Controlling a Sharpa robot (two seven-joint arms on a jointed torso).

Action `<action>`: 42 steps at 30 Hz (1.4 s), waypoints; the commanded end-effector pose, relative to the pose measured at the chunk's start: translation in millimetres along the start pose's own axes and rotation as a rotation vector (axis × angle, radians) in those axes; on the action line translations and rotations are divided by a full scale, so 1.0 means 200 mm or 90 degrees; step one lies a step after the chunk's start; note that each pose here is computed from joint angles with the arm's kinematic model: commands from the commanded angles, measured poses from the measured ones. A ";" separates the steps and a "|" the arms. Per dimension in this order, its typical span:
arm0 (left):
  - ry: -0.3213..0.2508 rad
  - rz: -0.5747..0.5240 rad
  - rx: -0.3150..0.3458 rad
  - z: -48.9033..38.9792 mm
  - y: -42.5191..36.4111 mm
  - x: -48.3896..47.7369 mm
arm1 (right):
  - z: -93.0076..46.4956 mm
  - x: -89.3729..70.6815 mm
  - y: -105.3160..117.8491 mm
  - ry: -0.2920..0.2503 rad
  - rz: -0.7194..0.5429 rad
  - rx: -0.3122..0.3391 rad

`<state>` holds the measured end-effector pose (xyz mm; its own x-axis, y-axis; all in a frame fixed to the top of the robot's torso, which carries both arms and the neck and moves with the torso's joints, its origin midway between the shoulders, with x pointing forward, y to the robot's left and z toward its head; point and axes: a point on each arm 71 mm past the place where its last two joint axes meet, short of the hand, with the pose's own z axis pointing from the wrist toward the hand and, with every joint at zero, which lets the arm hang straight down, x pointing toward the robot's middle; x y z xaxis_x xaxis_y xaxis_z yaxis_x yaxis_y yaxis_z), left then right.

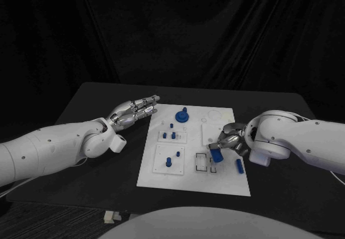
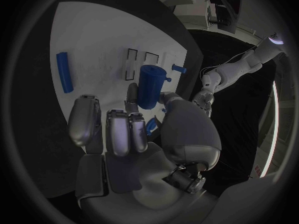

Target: Assemble the parts on the task board

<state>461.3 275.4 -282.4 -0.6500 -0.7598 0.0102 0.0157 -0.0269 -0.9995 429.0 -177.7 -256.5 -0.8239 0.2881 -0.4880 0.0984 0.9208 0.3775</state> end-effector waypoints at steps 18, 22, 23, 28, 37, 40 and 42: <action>0.009 -0.014 0.050 0.001 -0.023 0.007 | 0.08 0.10 0.03 0.028 0.014 -0.001; 0.009 -0.014 0.049 0.001 -0.022 0.006 | 0.08 0.10 0.04 0.031 0.011 -0.004; 0.009 -0.015 0.049 0.001 -0.022 0.006 | 0.08 0.11 0.04 0.032 0.010 -0.004; 0.009 -0.015 0.052 0.000 -0.022 0.004 | 0.08 0.12 0.05 0.037 0.008 -0.004; 0.010 -0.016 0.061 -0.002 -0.025 0.004 | 0.09 0.14 0.04 0.055 -0.004 0.008; 0.010 -0.016 0.062 -0.001 -0.025 0.004 | 0.09 0.14 0.04 0.060 -0.007 0.010; 0.010 -0.016 0.063 -0.001 -0.025 0.004 | 0.09 0.14 0.04 0.062 -0.009 0.011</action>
<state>461.3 276.2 -284.1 -0.6574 -0.7533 0.0191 0.0069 -0.0314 -0.9995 419.1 -156.1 -277.4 -0.8611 0.2695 -0.4312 0.0948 0.9182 0.3846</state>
